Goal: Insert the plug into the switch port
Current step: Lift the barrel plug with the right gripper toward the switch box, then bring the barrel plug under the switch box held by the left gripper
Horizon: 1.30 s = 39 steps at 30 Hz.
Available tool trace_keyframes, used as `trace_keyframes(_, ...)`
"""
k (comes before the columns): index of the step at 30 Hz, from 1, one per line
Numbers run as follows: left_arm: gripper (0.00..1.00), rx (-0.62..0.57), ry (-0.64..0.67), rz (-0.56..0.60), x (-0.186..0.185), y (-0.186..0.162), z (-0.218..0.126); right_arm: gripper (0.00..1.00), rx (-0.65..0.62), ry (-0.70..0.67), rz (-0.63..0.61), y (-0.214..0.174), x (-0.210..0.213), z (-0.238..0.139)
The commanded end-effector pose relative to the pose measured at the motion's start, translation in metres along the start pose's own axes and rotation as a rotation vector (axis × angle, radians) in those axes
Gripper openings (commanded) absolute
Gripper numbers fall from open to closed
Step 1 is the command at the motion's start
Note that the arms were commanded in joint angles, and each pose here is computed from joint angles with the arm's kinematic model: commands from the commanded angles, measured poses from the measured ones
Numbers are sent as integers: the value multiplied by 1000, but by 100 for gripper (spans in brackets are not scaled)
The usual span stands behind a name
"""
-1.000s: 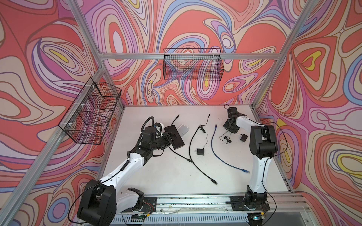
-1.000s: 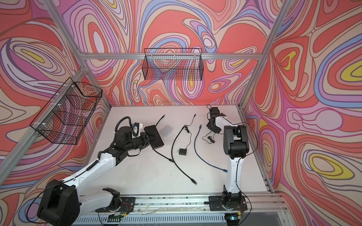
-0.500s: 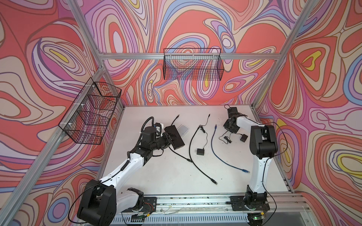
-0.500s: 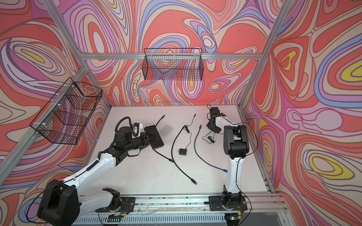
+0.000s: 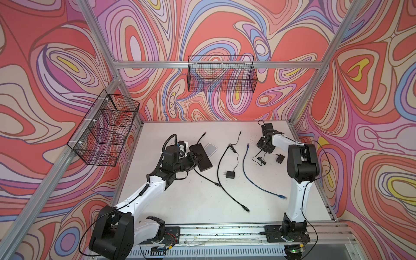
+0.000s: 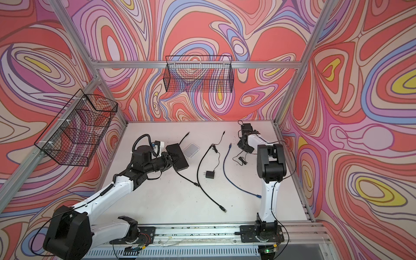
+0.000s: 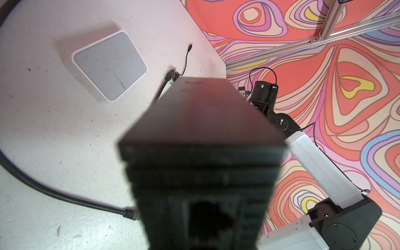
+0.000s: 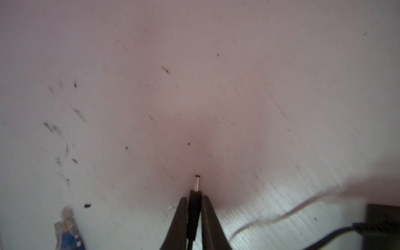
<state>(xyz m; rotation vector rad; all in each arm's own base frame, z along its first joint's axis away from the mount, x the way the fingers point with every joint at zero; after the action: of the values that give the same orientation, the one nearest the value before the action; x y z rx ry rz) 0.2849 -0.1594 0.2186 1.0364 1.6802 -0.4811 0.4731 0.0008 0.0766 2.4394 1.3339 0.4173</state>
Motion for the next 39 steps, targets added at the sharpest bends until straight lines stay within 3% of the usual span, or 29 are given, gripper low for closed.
trace_keyframes(1, 7, -4, -38, 17, -5, 3, 0, 0, 87, 0, -22, -20, -7, 11)
trace_keyframes(5, 7, 0, -42, 17, -6, 2, -1, 0, 13, 163, -116, -7, 12, -5)
trace_keyframes(11, 7, 2, -47, 8, -10, -1, -7, 0, -121, 393, -312, 15, 37, -68)
trace_keyframes(16, 7, 20, -122, -29, -26, 0, -10, 0, -70, 729, -507, -10, 56, -120)
trace_keyframes(22, 7, 13, -104, -6, -31, 2, -12, 0, -63, 934, -602, -49, 51, -174)
trace_keyframes(27, 7, 33, -146, 26, -46, 9, -6, 0, -12, 1001, -684, -88, 55, -204)
trace_keyframes(32, 7, 58, -210, 66, -66, 20, 5, 0, 46, 950, -782, -137, 69, -211)
trace_keyframes(39, 7, 86, -245, 51, -68, 28, 26, 0, 56, 1030, -781, -165, 71, -218)
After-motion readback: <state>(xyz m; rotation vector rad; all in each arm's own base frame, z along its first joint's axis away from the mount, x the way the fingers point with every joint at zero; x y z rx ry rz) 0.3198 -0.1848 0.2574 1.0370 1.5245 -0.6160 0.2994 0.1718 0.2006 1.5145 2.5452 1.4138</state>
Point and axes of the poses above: each gripper's point midway between its finger pads, its own z axis out along the fingers, its own x axis along the line the jaws close on, y = z × x, the point moved 6 cm from there along -z, back along the fingers, and after that the axes turned 7 degrees about -z, right-handed, at the moved point
